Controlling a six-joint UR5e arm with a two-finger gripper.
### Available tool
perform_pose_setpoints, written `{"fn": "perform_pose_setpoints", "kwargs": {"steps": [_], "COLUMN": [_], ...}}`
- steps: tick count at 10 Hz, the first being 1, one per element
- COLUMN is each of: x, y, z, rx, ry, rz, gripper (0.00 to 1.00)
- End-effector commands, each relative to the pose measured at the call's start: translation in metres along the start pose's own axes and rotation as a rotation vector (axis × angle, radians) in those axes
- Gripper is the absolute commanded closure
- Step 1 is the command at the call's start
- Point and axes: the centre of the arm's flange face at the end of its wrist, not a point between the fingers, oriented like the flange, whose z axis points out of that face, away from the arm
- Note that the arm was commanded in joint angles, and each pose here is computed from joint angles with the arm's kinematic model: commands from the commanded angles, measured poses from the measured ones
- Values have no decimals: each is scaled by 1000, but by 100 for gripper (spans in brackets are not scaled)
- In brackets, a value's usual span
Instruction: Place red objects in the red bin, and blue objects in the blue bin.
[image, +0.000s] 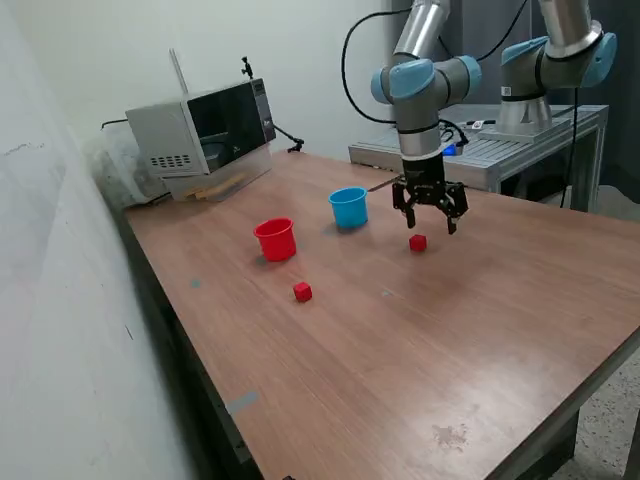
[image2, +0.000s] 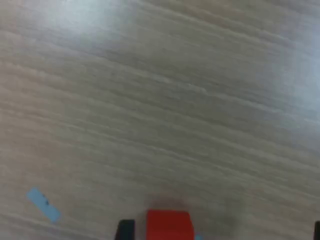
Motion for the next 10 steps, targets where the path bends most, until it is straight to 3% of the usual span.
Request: {"fn": "perform_pose_setpoints", "kwargs": {"steps": [1, 4, 9, 10], "x": [-7, -33, -35, -34], "y": [6, 20, 18, 17], "z": [12, 2, 8, 10], "rx": [5, -24, -14, -10], "ry": [1, -7, -3, -2], "rz": [13, 50, 55, 54], "gripper": [0, 0, 0, 100]}}
